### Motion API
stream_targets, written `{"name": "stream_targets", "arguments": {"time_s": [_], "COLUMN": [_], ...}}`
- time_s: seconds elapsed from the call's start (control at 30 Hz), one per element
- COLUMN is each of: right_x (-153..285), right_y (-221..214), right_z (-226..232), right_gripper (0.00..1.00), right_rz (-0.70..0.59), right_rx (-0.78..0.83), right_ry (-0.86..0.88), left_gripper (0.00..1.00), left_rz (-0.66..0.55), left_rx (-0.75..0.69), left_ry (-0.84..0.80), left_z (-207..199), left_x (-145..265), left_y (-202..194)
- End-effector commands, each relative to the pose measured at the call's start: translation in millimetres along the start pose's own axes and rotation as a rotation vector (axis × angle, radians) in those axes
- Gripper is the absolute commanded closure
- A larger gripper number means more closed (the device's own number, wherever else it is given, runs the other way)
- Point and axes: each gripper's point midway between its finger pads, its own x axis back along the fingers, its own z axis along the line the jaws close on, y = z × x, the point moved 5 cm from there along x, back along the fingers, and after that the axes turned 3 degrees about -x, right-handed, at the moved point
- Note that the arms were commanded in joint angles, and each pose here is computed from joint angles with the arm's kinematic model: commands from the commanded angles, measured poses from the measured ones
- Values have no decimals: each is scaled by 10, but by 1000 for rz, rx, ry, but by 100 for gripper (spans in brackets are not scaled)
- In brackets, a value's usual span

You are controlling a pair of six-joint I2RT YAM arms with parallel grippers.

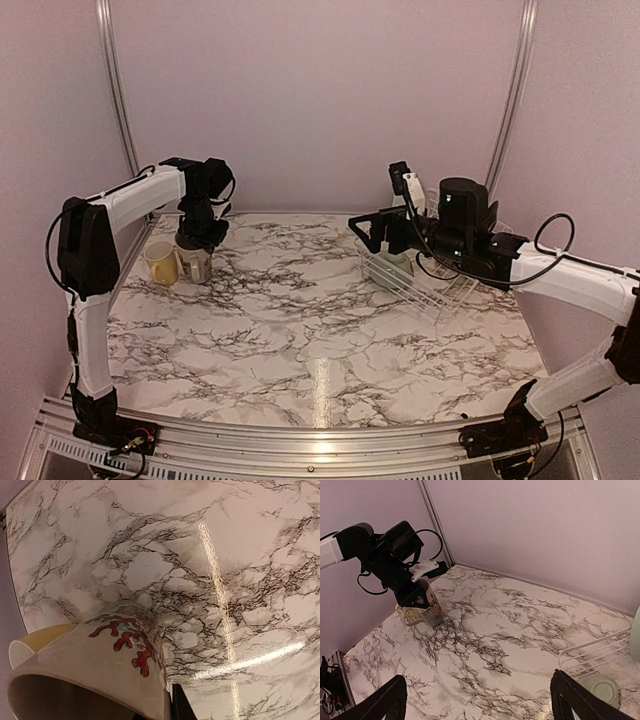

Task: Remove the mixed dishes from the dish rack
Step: Place the cup at the center of the board.

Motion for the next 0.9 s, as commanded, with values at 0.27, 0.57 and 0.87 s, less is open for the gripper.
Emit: {"name": "stream_targets", "arguments": {"time_s": [0.27,0.57,0.87], "right_x": [102,92,83], "right_y": [129,123,135], "right_z": [3,1,-54], "right_gripper": [4,4,3], "right_rz": [-31,-29,-25], "right_rx": [14,12,6], "right_ry": [-18,-18,-64], "left_gripper": [93,71,43], "left_rz": [-5,-41,-185], "left_rx": [1,2,39], "left_ry": [19,72,112], "left_z": [74,163,309], "left_x": [-85,49,743], "left_y": [28,70,162]}}
